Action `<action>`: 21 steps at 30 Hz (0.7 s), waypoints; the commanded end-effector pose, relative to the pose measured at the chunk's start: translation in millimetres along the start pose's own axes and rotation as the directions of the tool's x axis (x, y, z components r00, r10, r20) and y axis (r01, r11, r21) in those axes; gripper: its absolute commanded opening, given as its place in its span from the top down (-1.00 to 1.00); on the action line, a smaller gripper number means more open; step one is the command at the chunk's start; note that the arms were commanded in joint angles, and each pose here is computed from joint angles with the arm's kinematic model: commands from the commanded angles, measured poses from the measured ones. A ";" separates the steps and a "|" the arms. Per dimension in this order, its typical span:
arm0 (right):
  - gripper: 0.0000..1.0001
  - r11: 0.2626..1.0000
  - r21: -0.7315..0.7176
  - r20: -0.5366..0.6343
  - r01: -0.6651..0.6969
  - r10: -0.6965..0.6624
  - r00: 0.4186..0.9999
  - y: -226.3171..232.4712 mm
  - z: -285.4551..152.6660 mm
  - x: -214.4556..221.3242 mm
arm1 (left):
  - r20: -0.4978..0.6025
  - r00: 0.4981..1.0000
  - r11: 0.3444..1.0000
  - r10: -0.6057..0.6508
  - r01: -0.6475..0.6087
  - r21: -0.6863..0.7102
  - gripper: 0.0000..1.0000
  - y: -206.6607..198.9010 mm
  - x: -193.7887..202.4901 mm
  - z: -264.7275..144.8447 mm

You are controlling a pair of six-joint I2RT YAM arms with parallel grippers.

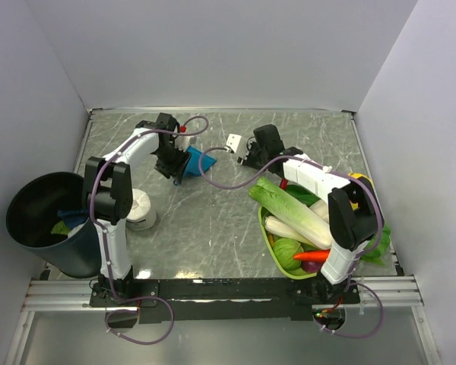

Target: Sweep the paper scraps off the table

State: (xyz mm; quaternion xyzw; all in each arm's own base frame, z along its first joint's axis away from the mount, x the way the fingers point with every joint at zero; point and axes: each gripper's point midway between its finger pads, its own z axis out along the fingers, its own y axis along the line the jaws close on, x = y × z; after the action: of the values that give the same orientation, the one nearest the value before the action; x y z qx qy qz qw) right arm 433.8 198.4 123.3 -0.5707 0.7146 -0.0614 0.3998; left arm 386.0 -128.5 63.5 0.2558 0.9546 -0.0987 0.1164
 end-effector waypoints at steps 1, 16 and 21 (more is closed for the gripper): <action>-0.05 0.991 -0.116 -0.019 -0.073 0.071 0.997 22.2 -21.3 -3.0 | 0.022 1.000 1.000 -0.003 0.003 0.013 -0.23 -5.1 -5.0 -16.6; -1.00 0.688 0.133 -0.031 -0.713 0.722 0.691 -41.7 -95.7 -26.8 | 0.467 0.884 0.995 -0.024 0.065 -0.072 -0.93 10.5 -53.1 -114.7; -1.00 0.652 0.250 0.155 -0.716 0.703 0.694 -97.7 -131.2 -47.1 | 0.610 0.791 0.981 -0.044 0.149 -0.122 -0.93 31.5 -75.0 -167.9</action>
State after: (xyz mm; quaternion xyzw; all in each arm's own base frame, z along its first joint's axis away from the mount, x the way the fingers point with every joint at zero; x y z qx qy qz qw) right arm 416.7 177.6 234.9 -0.2723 0.8620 0.0295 0.4266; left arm 410.2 -102.7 188.9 0.1909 0.9148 -0.1045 0.3402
